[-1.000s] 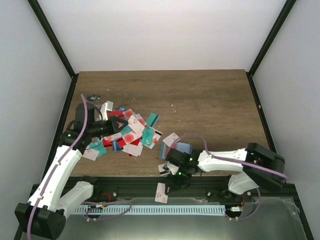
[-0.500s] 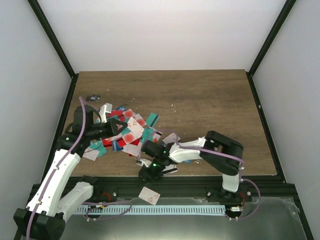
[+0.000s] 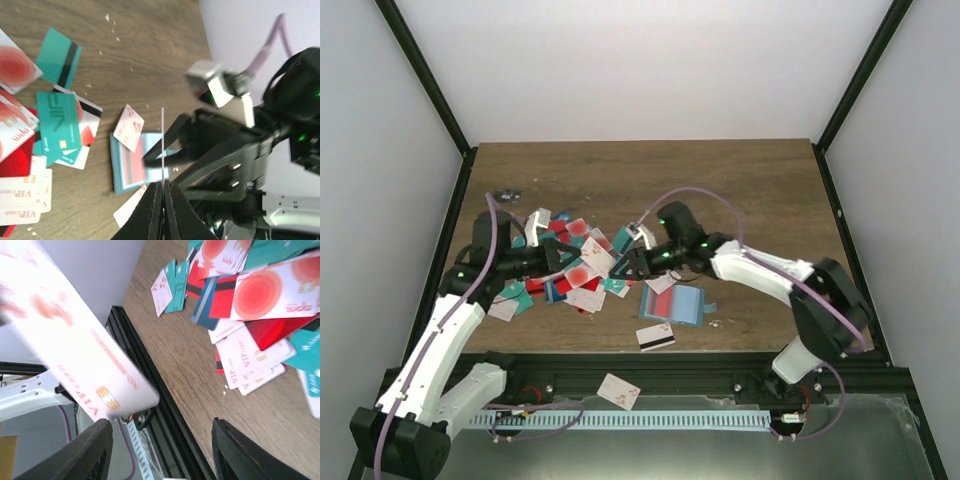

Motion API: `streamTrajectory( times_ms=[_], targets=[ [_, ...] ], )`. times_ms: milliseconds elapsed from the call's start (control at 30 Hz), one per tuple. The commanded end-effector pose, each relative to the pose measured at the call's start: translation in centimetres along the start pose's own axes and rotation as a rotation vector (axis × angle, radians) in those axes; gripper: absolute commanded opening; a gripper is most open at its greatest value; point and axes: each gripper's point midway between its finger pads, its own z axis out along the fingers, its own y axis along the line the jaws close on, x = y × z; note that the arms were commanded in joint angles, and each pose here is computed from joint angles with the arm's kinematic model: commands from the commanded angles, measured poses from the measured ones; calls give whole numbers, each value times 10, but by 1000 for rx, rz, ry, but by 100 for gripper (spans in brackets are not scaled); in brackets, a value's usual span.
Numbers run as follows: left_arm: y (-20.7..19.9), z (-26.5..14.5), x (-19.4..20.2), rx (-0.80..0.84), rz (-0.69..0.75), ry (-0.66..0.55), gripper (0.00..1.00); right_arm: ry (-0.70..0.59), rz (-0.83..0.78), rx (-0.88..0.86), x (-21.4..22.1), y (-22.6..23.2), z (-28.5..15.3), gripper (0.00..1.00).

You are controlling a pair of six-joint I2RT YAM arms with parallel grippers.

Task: Put the credit cards into the card holder

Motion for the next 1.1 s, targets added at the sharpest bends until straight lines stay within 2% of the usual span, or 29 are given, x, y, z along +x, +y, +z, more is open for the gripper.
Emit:
streamTrajectory(
  times_ms=[0,167,333,467,600,700,800,833,933,1000,1033,1067],
  targets=[
    [-12,13,13,117,17,92,4,-31,-12,55,15,-17,-45,58],
    [-30,31,24,267,37,226,4,-64,-74,-36,29,-1,-82,69],
    [-53,46,24,374,94,313,4,-72,-85,-112,35,9,-95,78],
    [-72,54,28,468,120,384,4,-64,-108,-195,35,25,-98,77],
    [-84,58,28,523,152,421,4,-60,-126,-239,31,35,-101,67],
    [-85,61,26,533,157,431,4,-61,-136,-267,29,40,-104,41],
    [-83,66,25,530,159,435,4,-64,-134,-288,29,43,-107,6],
    [-83,67,24,529,161,434,4,-68,-131,-288,28,43,-108,1],
    [-82,71,20,515,164,422,4,-83,-121,-286,27,43,-110,1],
    [-79,75,11,470,164,385,21,-101,-112,-275,24,43,-112,1],
    [-79,77,7,458,159,360,39,-113,-111,-275,22,44,-114,1],
    [-82,76,2,457,148,332,47,-131,-106,-268,19,44,-116,1]
  ],
)
